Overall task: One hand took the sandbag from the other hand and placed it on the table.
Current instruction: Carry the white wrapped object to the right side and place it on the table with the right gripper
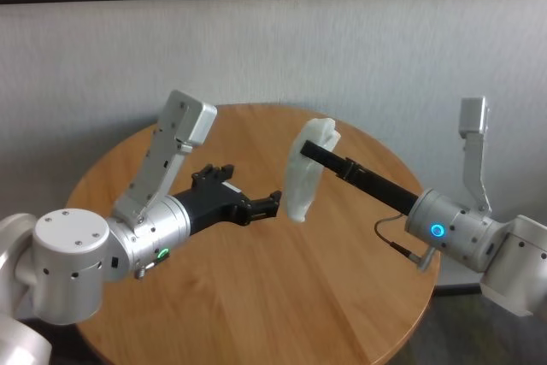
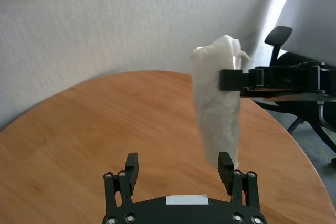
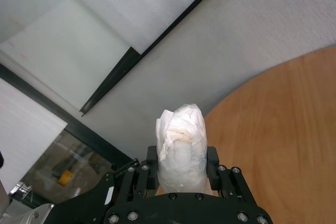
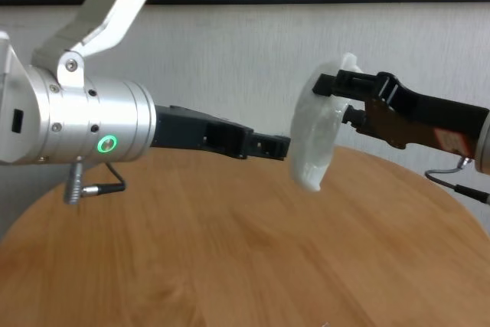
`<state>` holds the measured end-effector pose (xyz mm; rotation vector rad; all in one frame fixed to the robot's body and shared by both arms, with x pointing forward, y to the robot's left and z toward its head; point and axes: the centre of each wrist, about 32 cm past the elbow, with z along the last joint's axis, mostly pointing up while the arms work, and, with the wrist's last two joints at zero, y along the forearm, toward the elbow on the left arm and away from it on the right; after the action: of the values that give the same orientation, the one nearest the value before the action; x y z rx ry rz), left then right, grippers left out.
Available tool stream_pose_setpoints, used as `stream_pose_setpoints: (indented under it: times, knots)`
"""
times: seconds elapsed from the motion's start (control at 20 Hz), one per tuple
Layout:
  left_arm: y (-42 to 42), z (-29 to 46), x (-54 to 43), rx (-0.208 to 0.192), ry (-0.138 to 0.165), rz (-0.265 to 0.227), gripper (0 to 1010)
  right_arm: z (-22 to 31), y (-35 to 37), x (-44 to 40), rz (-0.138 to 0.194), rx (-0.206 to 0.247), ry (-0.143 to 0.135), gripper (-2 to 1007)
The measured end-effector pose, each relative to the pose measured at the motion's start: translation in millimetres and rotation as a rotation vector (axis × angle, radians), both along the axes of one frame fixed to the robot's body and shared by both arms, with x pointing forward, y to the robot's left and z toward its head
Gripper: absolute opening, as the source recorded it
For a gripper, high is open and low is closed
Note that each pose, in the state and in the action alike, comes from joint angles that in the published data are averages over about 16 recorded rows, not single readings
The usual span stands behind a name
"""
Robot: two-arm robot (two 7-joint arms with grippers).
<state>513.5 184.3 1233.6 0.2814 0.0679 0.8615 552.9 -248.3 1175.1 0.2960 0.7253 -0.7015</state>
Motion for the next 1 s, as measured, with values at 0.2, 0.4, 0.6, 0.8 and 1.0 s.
stream_pose_setpoints:
  times: [0.2,0.4,0.6,0.8,1.0]
  knots:
    - [1.7,-0.2,-2.5,0.007,-0.005,0.042,1000,-0.5,-5.5,0.2,-0.008,-0.015,-0.003,535]
    - [3.0,-0.3,-4.7,0.016,-0.009,0.082,1000,-1.4,-11.0,0.3,-0.014,-0.031,-0.002,535]
    - [4.0,-0.2,-6.6,0.029,-0.017,0.122,1000,-2.5,-16.5,0.5,-0.023,-0.050,0.001,535]
    - [4.3,-0.2,-8.2,0.044,-0.025,0.157,1000,-3.5,-22.9,0.9,-0.034,-0.075,0.006,535]
    - [4.4,-0.4,-9.4,0.054,-0.031,0.185,1000,-3.8,-31.0,1.7,-0.053,-0.105,0.011,535]
